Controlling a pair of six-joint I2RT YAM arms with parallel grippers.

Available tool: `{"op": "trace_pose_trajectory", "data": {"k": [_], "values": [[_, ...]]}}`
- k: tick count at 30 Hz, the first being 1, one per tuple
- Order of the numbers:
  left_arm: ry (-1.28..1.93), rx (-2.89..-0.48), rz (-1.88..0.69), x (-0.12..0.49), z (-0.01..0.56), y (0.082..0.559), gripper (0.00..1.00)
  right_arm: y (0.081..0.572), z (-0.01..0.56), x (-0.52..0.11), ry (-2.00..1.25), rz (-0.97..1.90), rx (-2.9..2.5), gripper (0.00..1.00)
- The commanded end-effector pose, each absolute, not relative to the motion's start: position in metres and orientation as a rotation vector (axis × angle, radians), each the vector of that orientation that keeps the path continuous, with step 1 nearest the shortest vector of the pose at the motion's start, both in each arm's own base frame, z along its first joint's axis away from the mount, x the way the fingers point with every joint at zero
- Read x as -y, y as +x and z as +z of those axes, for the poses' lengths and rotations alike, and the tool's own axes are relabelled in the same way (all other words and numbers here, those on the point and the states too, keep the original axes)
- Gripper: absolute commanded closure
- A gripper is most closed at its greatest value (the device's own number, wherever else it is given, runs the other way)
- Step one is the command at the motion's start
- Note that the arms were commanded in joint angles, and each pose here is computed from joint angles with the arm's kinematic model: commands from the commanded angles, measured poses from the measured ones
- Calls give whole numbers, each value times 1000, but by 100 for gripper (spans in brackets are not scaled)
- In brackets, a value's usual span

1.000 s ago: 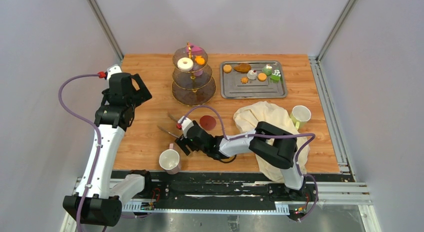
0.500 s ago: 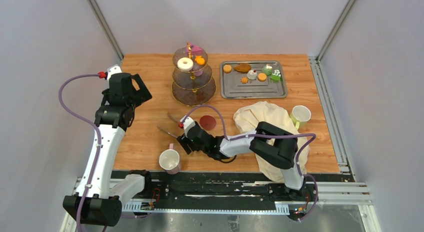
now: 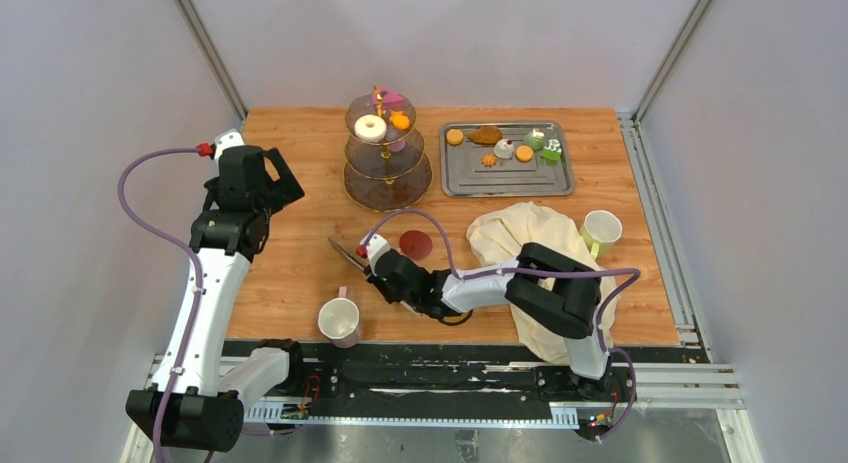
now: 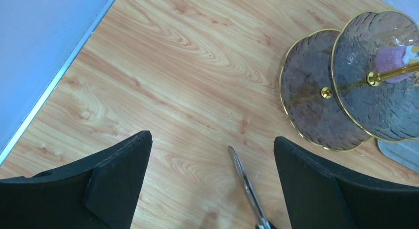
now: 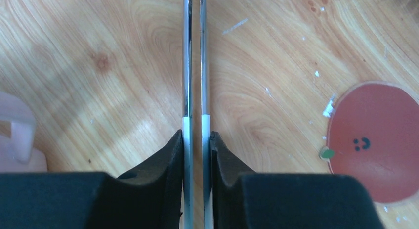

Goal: Serve the afternoon tea

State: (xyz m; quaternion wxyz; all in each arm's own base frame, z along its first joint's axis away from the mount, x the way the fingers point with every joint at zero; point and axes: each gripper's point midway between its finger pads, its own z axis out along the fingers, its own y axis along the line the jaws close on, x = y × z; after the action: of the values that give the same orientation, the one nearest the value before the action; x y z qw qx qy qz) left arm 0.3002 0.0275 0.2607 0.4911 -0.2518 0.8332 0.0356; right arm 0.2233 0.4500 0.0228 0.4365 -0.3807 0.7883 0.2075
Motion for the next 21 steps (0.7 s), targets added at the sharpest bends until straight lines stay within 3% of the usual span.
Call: {"op": "trace_pose_trajectory", "data": {"k": [1, 10, 21], "values": [[-608, -1980, 102, -33, 272, 303, 2, 221, 29, -419, -1079, 382, -2029, 99], [-611, -1958, 116, -36, 281, 308, 2, 253, 125, -361, -1103, 250, -2026, 100], [-620, -1976, 72, -34, 272, 320, 2, 265, 202, -186, -699, 111, -2018, 99]]}}
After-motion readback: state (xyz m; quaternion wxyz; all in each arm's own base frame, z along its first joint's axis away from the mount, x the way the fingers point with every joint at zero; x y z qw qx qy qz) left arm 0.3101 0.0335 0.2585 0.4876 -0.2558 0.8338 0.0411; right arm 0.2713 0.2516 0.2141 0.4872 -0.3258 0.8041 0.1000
